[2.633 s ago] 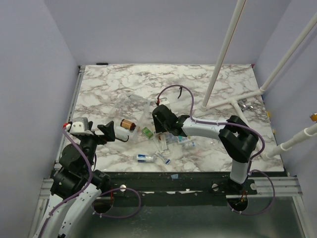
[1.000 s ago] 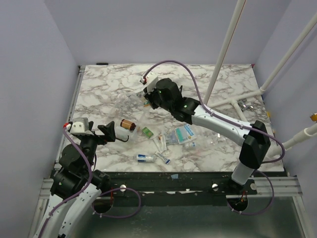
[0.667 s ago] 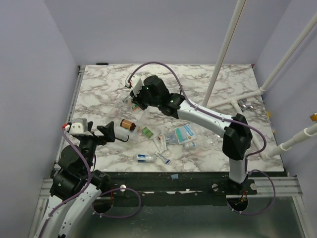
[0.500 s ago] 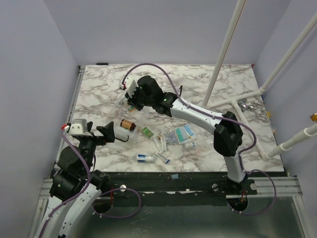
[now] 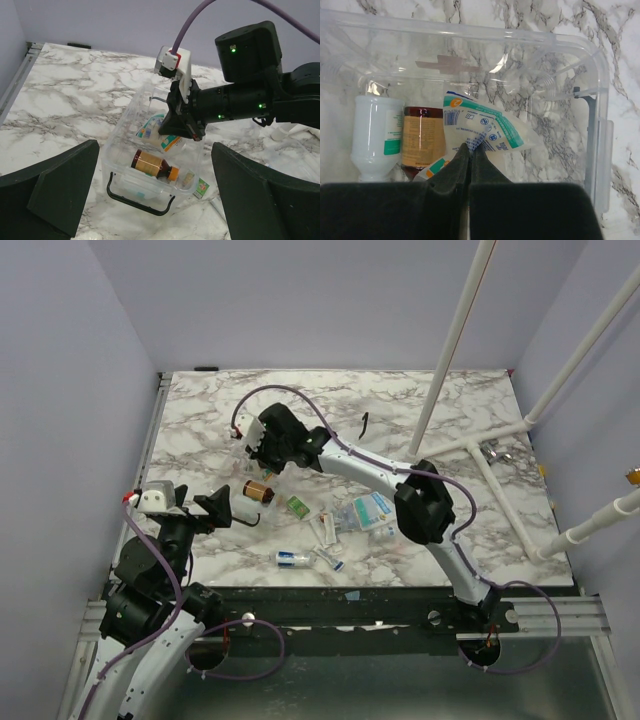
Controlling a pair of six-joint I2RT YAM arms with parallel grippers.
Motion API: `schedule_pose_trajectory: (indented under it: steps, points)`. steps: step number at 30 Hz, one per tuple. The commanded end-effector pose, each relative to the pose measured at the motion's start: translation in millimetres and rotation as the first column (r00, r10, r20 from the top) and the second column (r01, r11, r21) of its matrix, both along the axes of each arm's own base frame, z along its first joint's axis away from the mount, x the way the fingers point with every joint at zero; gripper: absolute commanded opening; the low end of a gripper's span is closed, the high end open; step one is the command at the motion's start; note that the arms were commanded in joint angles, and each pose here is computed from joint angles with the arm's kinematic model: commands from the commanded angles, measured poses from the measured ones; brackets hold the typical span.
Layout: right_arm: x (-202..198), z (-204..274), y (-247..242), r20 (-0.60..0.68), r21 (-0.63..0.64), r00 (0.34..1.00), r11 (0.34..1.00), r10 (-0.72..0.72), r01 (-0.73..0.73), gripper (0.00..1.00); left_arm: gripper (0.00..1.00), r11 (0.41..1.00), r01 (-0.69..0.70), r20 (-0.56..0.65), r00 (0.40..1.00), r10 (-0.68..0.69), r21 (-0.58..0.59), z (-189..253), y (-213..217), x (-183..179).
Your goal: Organize the medicine kit
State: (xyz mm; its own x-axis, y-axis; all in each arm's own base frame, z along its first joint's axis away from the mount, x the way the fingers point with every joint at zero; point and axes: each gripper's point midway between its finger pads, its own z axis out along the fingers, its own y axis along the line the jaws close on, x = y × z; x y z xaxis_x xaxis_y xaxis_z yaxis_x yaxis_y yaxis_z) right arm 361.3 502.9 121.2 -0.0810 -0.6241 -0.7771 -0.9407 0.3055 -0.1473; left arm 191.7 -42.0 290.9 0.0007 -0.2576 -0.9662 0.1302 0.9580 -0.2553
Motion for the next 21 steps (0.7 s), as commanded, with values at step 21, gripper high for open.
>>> schedule_pose_trajectory:
  steps: [21]
  points:
    - [16.4, -91.3, -32.0, -0.032, -0.257, 0.994, 0.962, -0.107, 0.096, 0.28, 0.98, 0.999, 0.031, 0.003, 1.0, -0.031, -0.01, -1.3, -6.8, 0.8]
